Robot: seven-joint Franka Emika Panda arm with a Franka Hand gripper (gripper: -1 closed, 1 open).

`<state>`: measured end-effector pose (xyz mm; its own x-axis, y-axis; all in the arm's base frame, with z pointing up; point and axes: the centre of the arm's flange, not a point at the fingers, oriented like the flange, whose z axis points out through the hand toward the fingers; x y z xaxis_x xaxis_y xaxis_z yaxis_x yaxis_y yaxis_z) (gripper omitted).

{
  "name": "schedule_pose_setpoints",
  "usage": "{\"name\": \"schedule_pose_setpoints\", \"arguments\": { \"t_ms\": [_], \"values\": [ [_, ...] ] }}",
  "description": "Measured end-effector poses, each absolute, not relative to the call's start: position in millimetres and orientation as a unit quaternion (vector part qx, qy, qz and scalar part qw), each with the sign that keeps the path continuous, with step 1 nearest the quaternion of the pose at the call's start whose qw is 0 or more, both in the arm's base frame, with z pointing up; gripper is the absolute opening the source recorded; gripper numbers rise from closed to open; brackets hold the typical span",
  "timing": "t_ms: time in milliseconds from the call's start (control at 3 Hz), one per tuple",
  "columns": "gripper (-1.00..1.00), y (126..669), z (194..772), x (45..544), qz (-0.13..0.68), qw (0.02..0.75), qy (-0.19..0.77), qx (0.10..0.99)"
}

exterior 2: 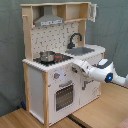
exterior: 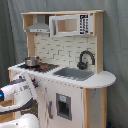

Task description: Play with the kitchen

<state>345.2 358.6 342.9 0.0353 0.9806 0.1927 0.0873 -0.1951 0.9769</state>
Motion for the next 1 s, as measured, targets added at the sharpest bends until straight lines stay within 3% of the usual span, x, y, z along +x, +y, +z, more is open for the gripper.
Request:
{"name": "schedule_pose_setpoints", "arguments": {
  "t_ms": [333, 667, 1000],
  "values": [
    [-1.0, 358.6, 342.9, 345.2, 0.519, 0.43, 0.462, 0.577],
    [1.0, 358.6, 342.9, 345.1, 0.519, 0.429, 0.461, 0.577],
    [1.0, 362.0, 335.6, 345.1, 0.524, 0.395, 0.483, 0.58]
  ]
}}
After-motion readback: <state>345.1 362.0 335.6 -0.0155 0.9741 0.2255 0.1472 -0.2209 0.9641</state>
